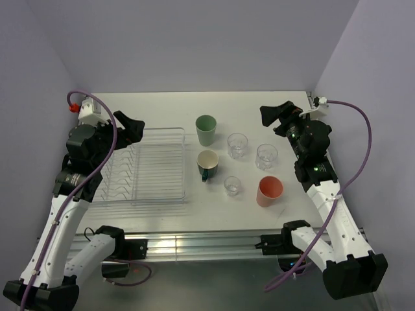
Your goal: Load the cups into the dish rack
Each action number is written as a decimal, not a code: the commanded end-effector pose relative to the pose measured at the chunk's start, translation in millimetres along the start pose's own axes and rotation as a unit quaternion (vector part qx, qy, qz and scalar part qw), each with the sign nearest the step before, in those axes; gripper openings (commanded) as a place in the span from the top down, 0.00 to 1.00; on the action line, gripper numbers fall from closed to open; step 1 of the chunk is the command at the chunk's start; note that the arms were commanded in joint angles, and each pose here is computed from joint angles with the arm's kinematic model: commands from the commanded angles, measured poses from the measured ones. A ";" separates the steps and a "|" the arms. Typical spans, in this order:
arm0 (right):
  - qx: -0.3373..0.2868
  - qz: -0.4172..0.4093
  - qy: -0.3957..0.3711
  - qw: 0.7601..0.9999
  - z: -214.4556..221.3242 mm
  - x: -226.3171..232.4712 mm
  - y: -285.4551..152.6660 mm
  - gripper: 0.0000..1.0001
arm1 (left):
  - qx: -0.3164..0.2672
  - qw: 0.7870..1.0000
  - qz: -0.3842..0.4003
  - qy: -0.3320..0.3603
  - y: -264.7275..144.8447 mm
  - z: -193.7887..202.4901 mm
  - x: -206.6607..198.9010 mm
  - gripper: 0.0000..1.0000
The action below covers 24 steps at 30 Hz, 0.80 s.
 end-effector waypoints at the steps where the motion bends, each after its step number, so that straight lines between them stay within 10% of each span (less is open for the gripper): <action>1: -0.036 -0.011 -0.010 0.999 -20.8 8.6 -5.4 0.00 | -0.021 1.000 0.023 0.007 -2.7 -11.1 -8.7 0.01; 24: 0.018 -0.010 -0.038 0.999 -10.4 6.6 7.7 0.00 | -0.019 1.000 0.022 0.006 -2.6 -10.6 -8.6 0.01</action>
Point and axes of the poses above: each gripper's point midway between its finger pads, its own y axis out along the fingers, its own x axis along the line the jaws close on, z = x × y, the point moved 7 cm from there along -y, back along the fingers, and after that the axes turned 7 degrees about -y, right-handed, at the moved point
